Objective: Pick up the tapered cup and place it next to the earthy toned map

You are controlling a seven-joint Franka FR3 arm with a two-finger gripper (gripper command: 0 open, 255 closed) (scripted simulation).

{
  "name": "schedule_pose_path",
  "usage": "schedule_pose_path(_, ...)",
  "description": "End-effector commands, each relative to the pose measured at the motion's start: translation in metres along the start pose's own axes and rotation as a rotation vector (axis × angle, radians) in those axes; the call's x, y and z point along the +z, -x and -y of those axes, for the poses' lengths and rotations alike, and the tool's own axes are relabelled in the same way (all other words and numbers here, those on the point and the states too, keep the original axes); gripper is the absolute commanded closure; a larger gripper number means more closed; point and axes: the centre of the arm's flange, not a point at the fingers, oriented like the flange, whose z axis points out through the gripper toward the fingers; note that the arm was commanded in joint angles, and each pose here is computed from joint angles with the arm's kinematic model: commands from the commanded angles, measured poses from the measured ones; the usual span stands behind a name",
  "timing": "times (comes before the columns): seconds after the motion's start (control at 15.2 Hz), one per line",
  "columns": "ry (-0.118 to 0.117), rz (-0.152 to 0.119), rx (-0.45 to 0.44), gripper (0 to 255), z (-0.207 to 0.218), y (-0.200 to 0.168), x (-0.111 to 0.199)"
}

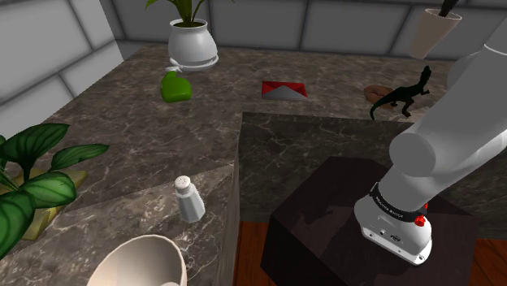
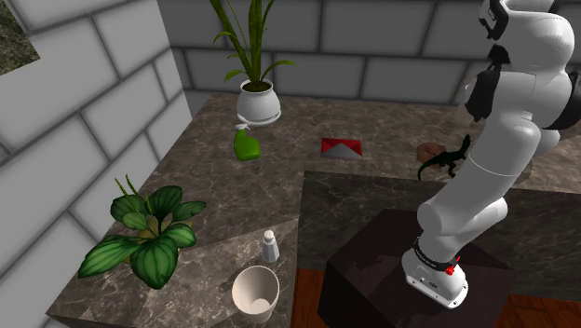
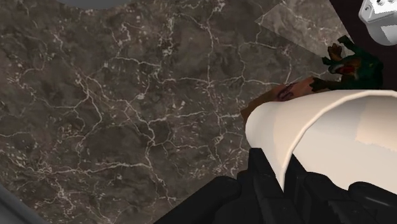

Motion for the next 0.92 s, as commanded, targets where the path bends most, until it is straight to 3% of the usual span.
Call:
schedule_pose_path(0.0, 0.0, 0.0, 0.0, 255, -0.002, 0.0, 0.011)
schedule_pose_path(0.86, 0.0, 0.0, 0.0, 255, -0.011, -0.001, 0.079)
